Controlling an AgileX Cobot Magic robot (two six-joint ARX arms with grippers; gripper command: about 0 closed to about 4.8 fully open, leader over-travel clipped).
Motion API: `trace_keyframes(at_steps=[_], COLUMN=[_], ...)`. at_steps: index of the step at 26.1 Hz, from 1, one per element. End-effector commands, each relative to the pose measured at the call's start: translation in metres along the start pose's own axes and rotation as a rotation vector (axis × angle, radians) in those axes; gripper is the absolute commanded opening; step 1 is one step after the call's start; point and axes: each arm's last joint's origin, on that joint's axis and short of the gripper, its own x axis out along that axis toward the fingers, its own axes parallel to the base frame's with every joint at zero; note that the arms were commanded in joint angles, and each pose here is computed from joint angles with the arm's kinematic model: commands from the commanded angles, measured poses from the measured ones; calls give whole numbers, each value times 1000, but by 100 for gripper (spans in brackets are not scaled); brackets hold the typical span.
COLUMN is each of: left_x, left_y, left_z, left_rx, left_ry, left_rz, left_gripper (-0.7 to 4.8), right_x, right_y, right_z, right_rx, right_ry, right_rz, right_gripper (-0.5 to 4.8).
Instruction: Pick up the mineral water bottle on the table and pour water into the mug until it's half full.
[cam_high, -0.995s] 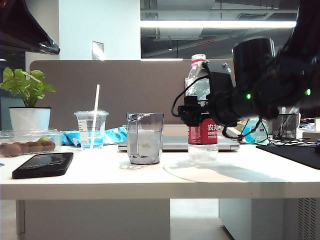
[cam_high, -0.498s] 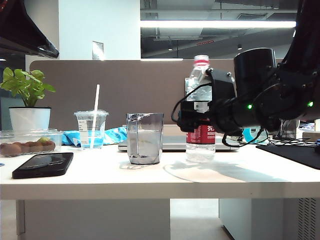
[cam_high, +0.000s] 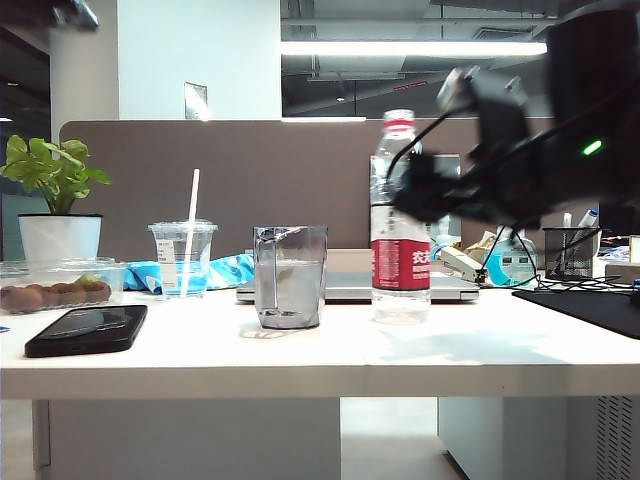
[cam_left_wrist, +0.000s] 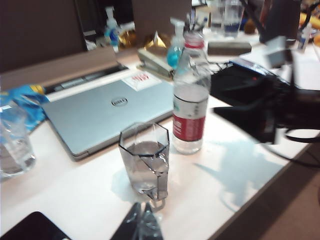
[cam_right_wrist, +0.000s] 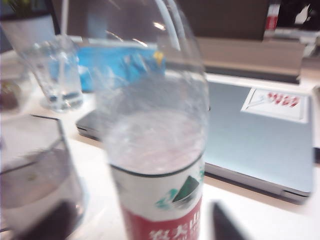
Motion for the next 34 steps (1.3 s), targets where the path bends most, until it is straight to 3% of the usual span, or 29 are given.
trace_keyframes(at_steps=[1, 5, 11, 25, 27, 30, 34], left_x=[-13, -28, -50, -57, -67, -74, -68], left_y=[-3, -7, -9, -8, -4, 2, 13], left_z=[5, 7, -1, -5, -5, -12, -48], left_rx=[16, 27, 13, 8, 31, -18, -19], left_ry=[-49, -84, -38, -32, -67, -90, -153], left_rz=[21, 26, 191, 219, 261, 394, 530], left_gripper=[-5, -5, -4, -5, -4, -4, -4], right_x=[-34, -62, -98, -104, -104, -104, -104], right_y=[2, 2, 0, 0, 0, 0, 0], right_z=[18, 30, 36, 37, 37, 37, 37], right_rx=[3, 3, 4, 3, 3, 3, 3], right_ry=[-29, -26, -14, 2, 2, 3, 3], right_rz=[0, -2, -111, -124, -125, -120, -115], right_gripper=[15, -6, -3, 4, 4, 4, 4])
